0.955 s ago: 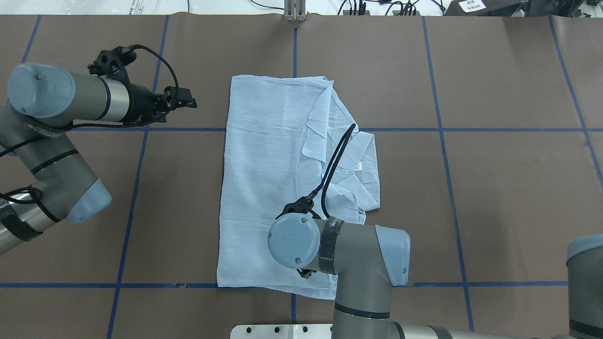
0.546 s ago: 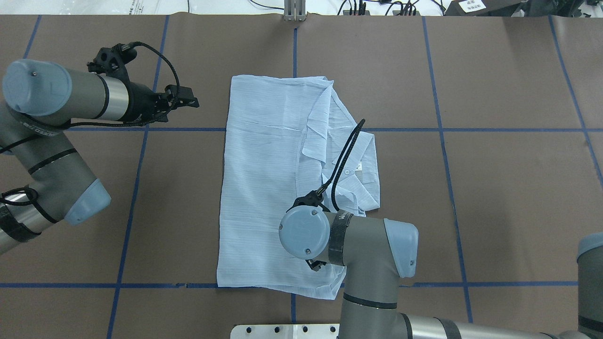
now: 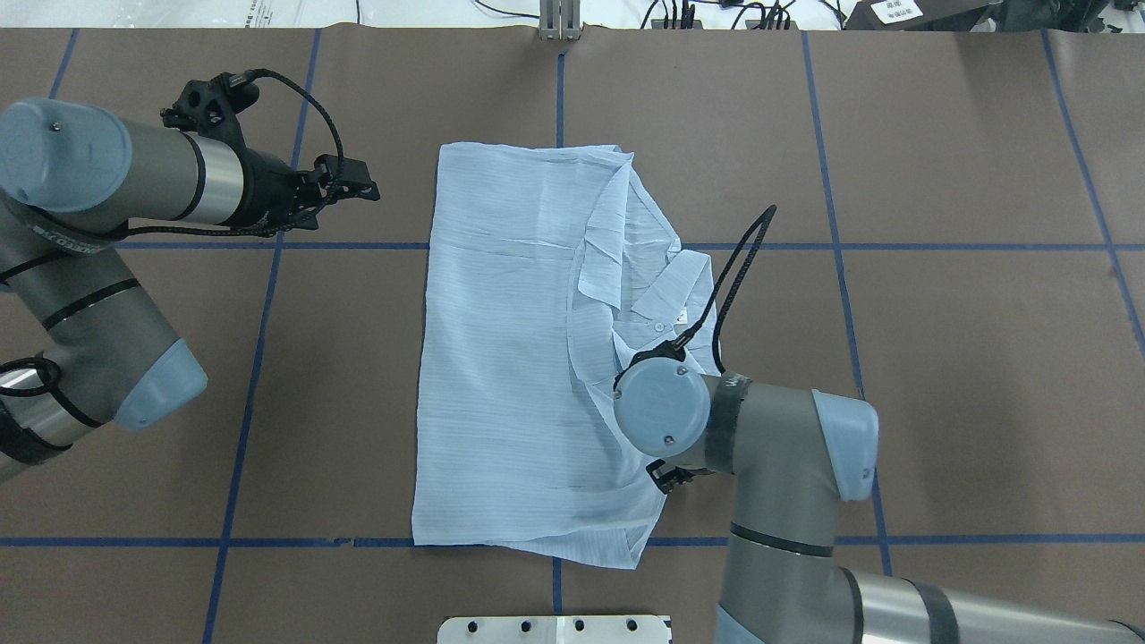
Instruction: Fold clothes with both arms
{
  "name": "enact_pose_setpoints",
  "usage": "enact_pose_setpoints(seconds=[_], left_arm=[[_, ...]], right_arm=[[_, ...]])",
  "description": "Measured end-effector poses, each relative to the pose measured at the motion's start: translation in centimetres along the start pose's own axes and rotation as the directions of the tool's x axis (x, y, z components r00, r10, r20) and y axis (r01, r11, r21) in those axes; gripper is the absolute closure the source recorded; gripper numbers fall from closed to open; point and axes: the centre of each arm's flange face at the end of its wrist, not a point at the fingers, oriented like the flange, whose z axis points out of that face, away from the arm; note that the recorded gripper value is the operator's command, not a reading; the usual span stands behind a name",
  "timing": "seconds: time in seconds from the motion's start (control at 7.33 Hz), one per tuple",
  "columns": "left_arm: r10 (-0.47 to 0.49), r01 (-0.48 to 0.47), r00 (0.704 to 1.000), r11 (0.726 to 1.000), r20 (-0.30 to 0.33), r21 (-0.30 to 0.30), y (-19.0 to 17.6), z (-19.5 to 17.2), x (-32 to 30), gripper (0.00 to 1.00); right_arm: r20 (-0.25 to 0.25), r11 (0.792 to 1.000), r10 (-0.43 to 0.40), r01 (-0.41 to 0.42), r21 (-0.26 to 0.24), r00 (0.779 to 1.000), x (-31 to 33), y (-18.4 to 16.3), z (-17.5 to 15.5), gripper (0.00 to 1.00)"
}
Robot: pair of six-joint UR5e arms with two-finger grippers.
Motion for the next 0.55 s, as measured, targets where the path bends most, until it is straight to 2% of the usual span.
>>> enact_pose_setpoints(seconds=[0.27, 0.55], left_arm=[[-0.002, 0.002, 1.0, 1.0, 0.016, -0.002, 0.2, -0.9, 0.8, 0.0], [0.0, 0.0, 1.0, 1.0, 0.015, -0.001, 0.2, -1.3, 1.0, 0.0]], right_arm=[[-0.005, 1.0, 0.005, -0.005, -0.019, 1.0, 2.5, 3.0, -1.7, 0.0], [0.012, 1.0, 0.008, -0.008, -0.009, 1.0, 1.6, 2.6, -2.9, 0.0]])
